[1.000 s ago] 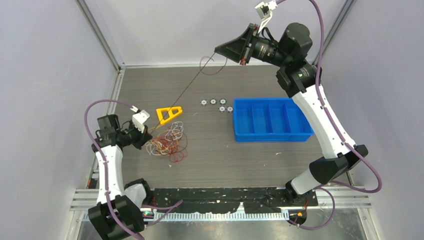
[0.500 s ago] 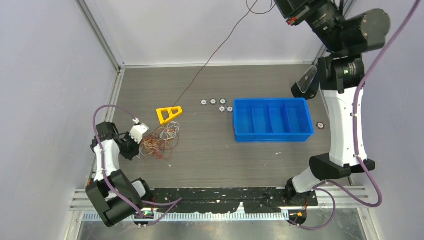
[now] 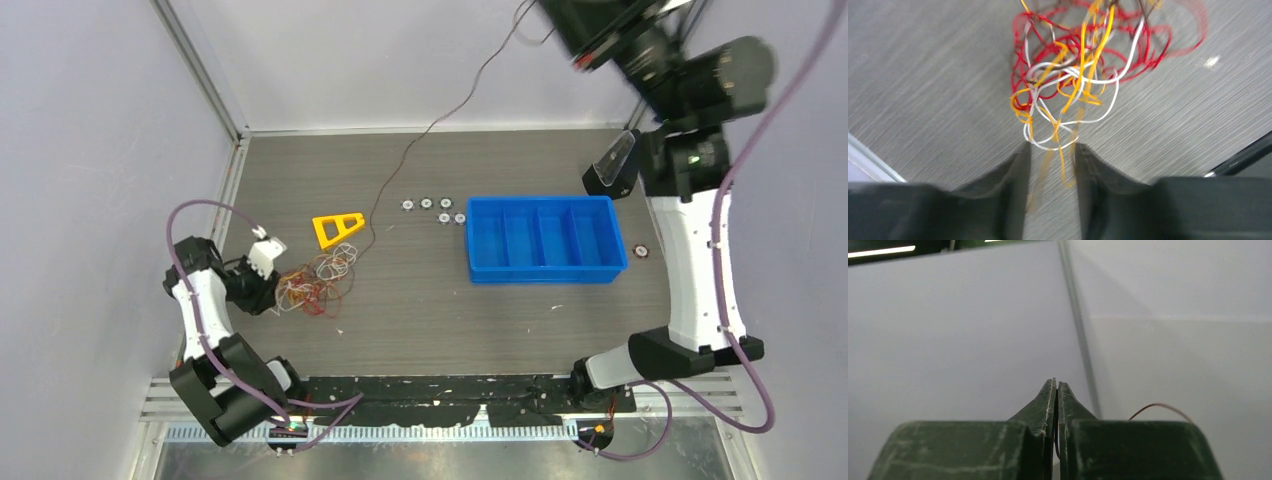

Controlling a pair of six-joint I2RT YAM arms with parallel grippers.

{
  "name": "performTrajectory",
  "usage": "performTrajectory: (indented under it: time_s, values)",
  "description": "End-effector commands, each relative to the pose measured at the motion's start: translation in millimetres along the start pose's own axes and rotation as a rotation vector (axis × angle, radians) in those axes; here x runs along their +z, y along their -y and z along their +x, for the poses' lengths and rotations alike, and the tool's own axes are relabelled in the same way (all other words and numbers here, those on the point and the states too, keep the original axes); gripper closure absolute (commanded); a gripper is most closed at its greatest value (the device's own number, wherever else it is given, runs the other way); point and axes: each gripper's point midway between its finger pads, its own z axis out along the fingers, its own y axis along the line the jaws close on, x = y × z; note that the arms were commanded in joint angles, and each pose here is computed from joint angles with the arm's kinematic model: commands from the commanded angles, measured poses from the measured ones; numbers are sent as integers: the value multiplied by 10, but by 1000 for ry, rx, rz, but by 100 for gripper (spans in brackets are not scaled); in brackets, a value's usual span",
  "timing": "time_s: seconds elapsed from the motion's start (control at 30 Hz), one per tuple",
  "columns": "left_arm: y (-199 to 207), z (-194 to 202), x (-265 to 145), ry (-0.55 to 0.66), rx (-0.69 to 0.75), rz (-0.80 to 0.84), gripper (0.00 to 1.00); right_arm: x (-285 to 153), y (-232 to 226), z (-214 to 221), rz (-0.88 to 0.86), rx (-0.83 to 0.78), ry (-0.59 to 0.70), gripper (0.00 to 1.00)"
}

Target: Untangle the cables

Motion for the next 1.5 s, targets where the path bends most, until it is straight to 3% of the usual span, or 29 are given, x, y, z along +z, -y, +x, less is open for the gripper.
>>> performTrajectory:
  time_s: [0.0,0.03,0.1,0.17,0.27,0.47,0.7,1.0,1.07,1.1,1.2,1.3,1.4,1.47]
  values:
    - [262,-753,-423,270,46,63,45,-131,-304,1262,-121,167,-300,95]
    - [315,-843,-479,291,57,70,39,-207,-407,1662,-151,210,-384,95]
    - [424,-1021,-587,328,96,82,29,-307,-558,2064,-193,265,-470,95]
    - [547,-1191,-650,362,121,105,20,-361,-678,2285,-228,290,-517,95]
    - [718,-1369,-616,399,183,137,15,-373,-743,2388,-249,289,-540,95]
    - [1052,-1279,-271,305,440,265,13,-592,-594,2821,-210,268,-655,95]
    - [900,-1178,166,150,699,175,16,-922,-468,3323,-176,286,-763,95]
    - [777,-1340,395,99,926,138,20,-1202,-375,3729,-155,311,-849,94]
    - [759,-1317,436,72,995,144,27,-1267,-360,3801,-149,316,-864,94]
    - [759,-1284,462,49,1034,158,35,-1282,-360,3818,-149,319,-867,95]
    - [771,-1265,465,7,1094,191,64,-1341,-340,3897,-139,327,-884,95]
    - [986,-1519,218,100,1081,244,96,-1357,-290,3927,-126,320,-887,95]
    - [1265,-1768,-202,219,1018,277,100,-1327,-246,3892,-118,312,-877,95]
    - [1257,-2168,-599,368,872,187,100,-1289,-239,3839,-121,305,-864,95]
